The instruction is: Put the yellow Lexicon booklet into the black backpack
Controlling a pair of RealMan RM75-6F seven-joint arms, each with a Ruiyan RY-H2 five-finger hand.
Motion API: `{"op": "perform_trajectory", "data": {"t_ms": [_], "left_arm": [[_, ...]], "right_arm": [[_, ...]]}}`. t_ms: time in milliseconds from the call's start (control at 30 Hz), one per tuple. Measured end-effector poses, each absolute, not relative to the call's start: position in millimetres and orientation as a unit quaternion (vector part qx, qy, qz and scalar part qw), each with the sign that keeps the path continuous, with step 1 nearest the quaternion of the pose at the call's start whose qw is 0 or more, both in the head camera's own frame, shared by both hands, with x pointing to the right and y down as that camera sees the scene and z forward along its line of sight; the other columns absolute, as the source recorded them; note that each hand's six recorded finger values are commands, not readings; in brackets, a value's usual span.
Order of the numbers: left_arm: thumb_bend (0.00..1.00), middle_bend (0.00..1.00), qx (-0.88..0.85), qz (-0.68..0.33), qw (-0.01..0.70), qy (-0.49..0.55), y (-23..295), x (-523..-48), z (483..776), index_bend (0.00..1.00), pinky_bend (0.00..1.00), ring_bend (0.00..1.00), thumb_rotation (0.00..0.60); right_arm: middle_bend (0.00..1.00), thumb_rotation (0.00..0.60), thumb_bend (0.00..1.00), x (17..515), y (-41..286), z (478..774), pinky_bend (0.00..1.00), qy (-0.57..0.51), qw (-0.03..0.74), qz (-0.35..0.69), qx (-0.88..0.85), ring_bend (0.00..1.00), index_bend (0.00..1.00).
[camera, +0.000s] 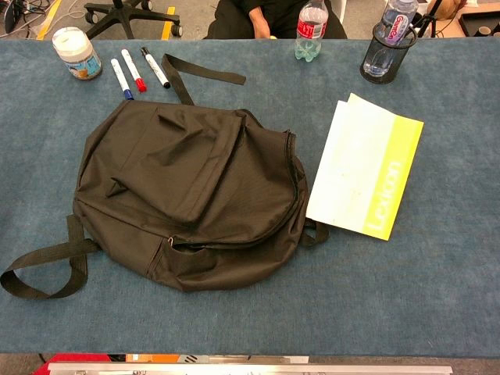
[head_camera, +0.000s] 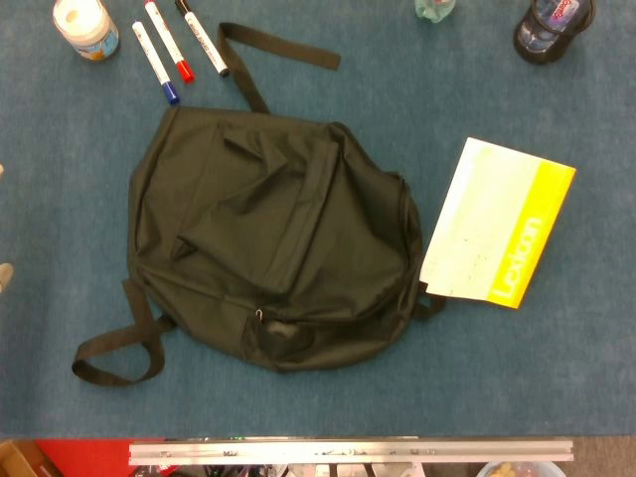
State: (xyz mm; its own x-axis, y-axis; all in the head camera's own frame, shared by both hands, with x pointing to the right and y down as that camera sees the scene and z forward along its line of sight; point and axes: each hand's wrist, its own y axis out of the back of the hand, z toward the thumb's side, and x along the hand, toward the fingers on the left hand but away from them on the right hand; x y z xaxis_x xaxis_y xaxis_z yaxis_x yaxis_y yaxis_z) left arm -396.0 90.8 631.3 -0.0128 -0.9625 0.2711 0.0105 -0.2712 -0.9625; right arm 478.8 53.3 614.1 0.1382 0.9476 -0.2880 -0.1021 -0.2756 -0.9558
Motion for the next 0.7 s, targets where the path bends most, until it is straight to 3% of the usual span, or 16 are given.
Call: {"op": "perform_trajectory", "data": {"t_ms": [167,333,700], "left_arm": [[0.10,0.12,-0.558,-0.572,0.424,0.426,93.3,-396.9,631.9,0.12,0.08,0.09,0.600],[0.10,0.12,-0.560,-0.570,0.423,0.428,96.1,-397.4,629.9,0.12,0.08,0.09,0.600],[0.10,0.12,-0.561,-0.571,0.417,0.432,105.4,-400.2,624.5,0.12,0.08,0.09,0.600]], "right_arm": [[0.38,0.600,0.04,470.0,54.3,618.9,0.48,-0.343,0.488,0.539,-0.595,0.31,0.37],[0.37,0.600,0.02,454.5,52.6,620.6,0.47,-0.317,0.509,0.516,-0.612,0.31,0.37],[0.33,0.600,0.00,404.6,46.4,651.6,0.30,-0.175,0.598,0.460,-0.633,0.22,0.32]]}}
